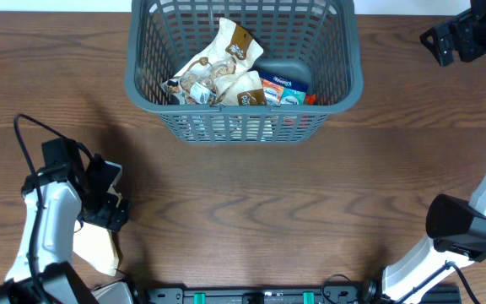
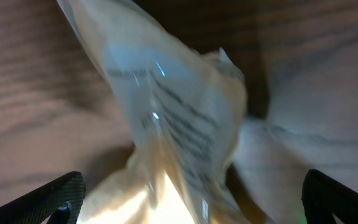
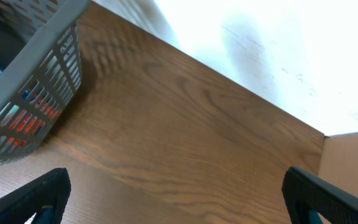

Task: Pack container
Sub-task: 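Grasp the last beige pouch with the left gripper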

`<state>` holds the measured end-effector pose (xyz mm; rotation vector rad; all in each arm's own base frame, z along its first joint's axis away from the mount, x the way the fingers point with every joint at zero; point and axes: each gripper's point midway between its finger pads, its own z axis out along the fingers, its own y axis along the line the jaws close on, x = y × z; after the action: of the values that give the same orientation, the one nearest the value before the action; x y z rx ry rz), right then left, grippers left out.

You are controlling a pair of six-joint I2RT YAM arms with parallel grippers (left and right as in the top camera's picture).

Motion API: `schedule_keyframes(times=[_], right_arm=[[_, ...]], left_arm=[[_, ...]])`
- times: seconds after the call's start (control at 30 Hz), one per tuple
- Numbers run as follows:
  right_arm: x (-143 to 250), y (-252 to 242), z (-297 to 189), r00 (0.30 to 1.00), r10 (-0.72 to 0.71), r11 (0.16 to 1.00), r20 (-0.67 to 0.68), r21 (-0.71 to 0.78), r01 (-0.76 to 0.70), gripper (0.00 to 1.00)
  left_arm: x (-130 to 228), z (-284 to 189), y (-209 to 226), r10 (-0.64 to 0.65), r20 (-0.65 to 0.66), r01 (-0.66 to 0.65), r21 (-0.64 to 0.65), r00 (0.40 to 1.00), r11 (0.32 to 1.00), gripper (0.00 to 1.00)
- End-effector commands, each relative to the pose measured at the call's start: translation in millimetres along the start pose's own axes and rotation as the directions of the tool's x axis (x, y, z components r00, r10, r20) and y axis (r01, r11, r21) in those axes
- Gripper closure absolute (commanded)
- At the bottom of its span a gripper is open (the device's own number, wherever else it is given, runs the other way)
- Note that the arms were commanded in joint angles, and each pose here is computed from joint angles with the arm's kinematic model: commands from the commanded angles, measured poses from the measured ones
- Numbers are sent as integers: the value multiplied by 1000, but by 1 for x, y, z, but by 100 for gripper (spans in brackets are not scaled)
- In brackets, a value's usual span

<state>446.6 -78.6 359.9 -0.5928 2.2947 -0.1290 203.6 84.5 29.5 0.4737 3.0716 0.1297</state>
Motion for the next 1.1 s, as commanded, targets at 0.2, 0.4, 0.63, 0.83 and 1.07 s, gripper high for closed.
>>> schedule_keyframes(times=[0.2, 0.4, 0.63, 0.83, 1.07], right_arm=[[5, 0, 0, 1000, -2, 1000, -13, -8, 2, 1], [5, 0, 0, 1000, -2, 1000, -13, -8, 2, 1], [5, 0, 0, 1000, -2, 1000, -14, -9, 2, 1], [5, 0, 0, 1000, -2, 1000, -14, -9, 2, 1], [5, 0, 0, 1000, -3, 1000, -12, -8, 2, 1]], left_arm=[[20, 30, 1, 24, -109, -15, 81, 994, 997, 0], [20, 33, 1, 24, -113, -15, 85, 993, 996, 40], [18, 33, 3, 23, -107, -14, 80, 994, 997, 93], [1, 32, 17, -210, -48, 211, 16, 976, 977, 94], [-22, -7, 40, -550, 17, 550, -11, 835, 835, 94]])
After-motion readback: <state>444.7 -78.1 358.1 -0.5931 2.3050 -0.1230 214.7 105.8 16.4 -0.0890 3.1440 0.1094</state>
